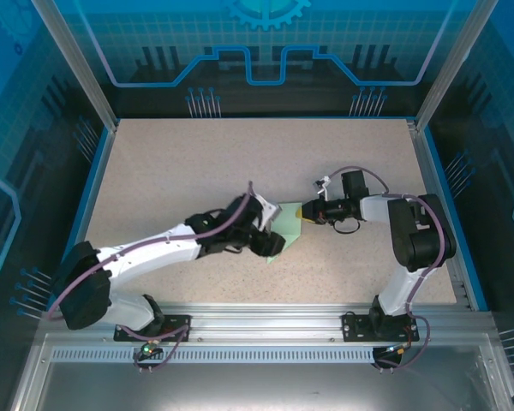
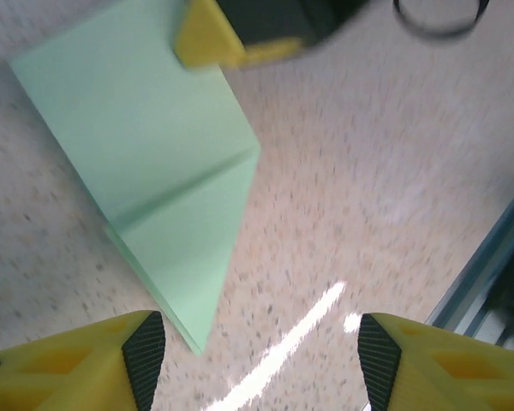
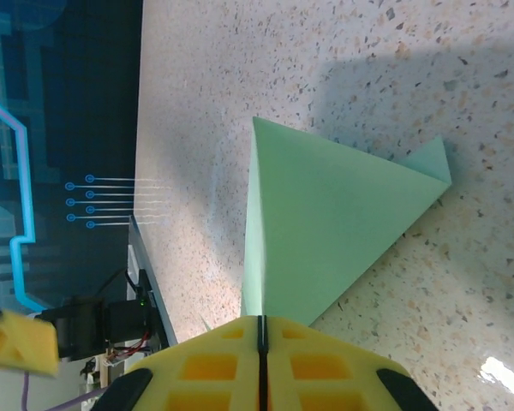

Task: Fold a paper plane with a square sheet of paper (fold left side to right side)
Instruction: Fold the wing for the fifth time at the center of the table.

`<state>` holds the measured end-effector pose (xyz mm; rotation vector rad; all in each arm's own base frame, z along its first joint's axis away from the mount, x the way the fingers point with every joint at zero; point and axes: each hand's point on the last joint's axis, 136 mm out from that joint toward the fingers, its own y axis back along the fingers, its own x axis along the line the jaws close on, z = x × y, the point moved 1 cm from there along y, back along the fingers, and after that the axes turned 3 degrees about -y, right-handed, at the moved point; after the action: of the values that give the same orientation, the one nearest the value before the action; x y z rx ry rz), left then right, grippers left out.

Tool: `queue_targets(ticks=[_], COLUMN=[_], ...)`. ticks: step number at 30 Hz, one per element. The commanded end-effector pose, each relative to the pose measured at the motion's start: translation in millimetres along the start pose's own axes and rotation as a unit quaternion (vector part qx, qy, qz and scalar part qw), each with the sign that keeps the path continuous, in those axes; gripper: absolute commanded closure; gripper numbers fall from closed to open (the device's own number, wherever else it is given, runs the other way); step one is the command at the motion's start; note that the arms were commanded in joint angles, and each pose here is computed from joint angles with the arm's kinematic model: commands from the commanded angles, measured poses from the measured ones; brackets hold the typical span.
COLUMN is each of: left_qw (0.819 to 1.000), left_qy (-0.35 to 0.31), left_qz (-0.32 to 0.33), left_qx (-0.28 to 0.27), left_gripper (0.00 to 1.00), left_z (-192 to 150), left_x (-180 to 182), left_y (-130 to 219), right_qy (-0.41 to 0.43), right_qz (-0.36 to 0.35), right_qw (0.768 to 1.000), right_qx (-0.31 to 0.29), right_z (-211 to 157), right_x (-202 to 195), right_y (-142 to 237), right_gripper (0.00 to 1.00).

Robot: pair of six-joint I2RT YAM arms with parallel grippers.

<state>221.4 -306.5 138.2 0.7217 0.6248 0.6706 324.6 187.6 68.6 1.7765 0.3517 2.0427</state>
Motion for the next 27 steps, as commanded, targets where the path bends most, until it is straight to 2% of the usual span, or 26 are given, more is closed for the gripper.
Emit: queue_targets(ticks=[1, 5, 9, 21, 27], left_qw=[0.994, 0.983, 0.965, 0.944, 0.94], left_qy=[-0.021, -0.066, -0.102, -0.117, -0.119], left_qz=[0.104, 0.15, 0.209, 0.259, 0.269], left_qx=[0.039, 0.084, 0.121, 0.168, 0.174], left_gripper=[0.34, 0.33, 0.33, 0.31, 0.32], left_z=[-13, -16, -20, -33, -38], left_x=[9, -2, 8, 21, 23], left_y=[-11, -34, -53, -78, -86], right_qy=[-0.016, -0.019, -0.025, -0.03, -0.031], right_qz=[-0.01, -0.012, -0.012, -0.015, -0.016], right_qw=[1.0, 1.0, 0.999, 0.999, 0.999], right_qx=[0.012, 0.018, 0.026, 0.027, 0.029], right_z=[-7, -8, -10, -9, -10], right_x=[-4, -6, -8, -9, -8], right_y=[-8, -15, -19, -20, -21], right_gripper=[0.92, 0.91, 0.91, 0.91, 0.91])
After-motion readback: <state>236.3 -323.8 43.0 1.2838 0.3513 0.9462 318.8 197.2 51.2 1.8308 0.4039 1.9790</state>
